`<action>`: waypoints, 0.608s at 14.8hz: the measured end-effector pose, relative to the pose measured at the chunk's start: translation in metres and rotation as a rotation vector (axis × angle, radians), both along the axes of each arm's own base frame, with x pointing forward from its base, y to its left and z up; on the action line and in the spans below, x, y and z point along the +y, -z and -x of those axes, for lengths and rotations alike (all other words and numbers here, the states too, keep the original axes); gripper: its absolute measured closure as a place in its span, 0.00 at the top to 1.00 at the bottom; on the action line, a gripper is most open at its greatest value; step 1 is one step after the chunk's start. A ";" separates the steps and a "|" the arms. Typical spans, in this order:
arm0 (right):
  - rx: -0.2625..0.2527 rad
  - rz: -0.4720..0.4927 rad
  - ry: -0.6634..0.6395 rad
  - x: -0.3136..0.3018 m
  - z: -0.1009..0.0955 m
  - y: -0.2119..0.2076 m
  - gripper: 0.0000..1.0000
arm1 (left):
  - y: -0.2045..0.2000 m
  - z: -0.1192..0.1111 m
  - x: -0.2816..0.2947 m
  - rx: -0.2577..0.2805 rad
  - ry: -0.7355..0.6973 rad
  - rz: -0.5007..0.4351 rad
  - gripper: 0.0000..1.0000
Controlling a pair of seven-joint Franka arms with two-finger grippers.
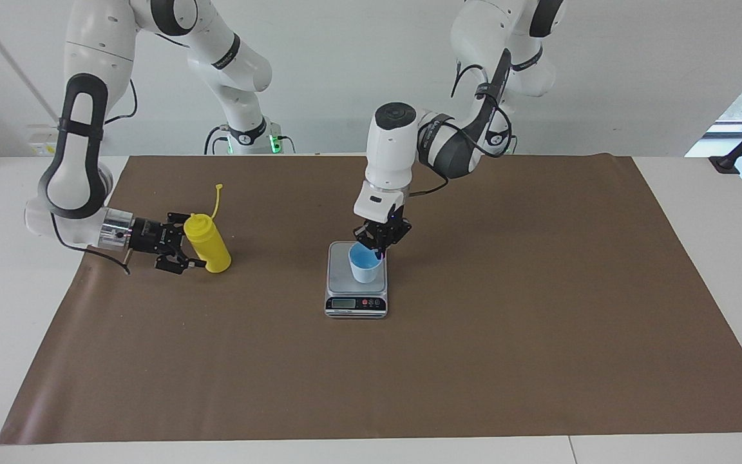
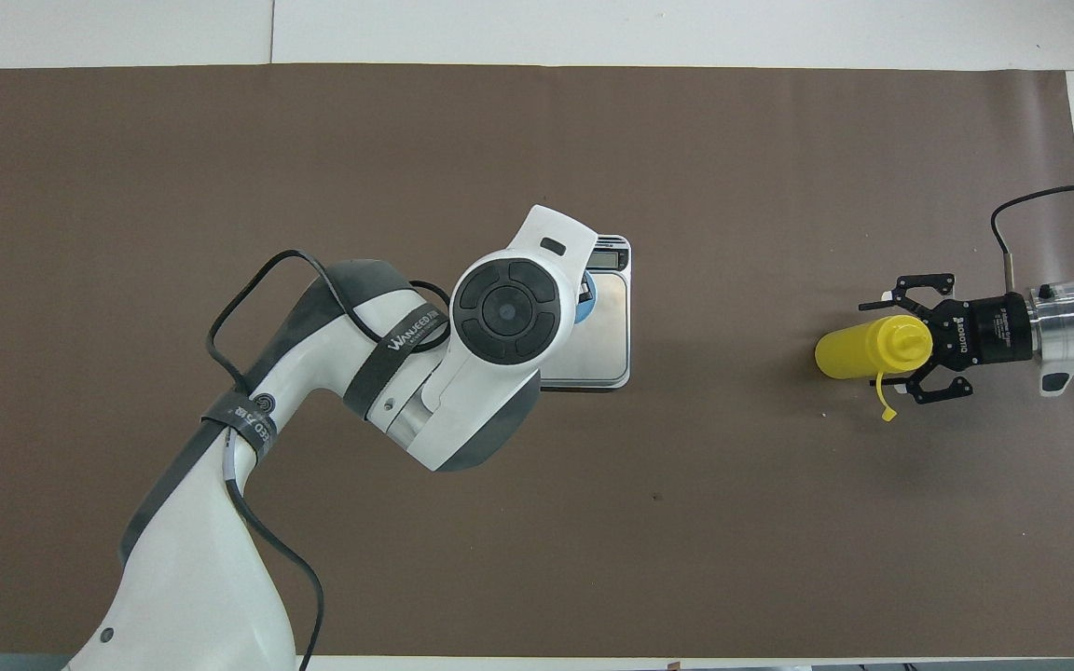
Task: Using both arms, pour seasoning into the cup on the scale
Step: 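Release the cup on the scale while the right gripper grasps the bottle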
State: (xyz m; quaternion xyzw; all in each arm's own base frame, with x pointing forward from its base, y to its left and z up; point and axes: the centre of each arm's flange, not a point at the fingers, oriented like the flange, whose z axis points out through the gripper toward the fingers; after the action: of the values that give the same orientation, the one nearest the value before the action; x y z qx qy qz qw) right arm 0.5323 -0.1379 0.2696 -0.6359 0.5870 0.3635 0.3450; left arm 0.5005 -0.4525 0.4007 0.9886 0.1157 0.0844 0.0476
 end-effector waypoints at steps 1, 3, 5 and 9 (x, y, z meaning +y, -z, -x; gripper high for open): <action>0.002 -0.002 -0.001 0.001 0.000 0.001 1.00 | 0.003 0.001 -0.002 0.001 0.004 0.000 0.04; 0.004 -0.003 -0.003 0.003 0.001 0.001 1.00 | 0.008 0.001 -0.005 -0.006 0.008 0.008 0.04; 0.003 -0.006 -0.001 0.004 0.000 0.002 0.99 | 0.008 0.000 -0.005 -0.009 0.008 0.011 0.22; 0.002 -0.005 0.005 0.004 0.000 0.002 0.97 | -0.001 0.000 -0.005 -0.019 0.006 0.019 0.65</action>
State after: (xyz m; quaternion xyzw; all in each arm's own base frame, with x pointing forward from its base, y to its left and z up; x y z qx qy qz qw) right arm 0.5322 -0.1337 0.2674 -0.6333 0.5878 0.3649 0.3469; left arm 0.5008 -0.4571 0.4015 0.9876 0.1129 0.0925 0.0583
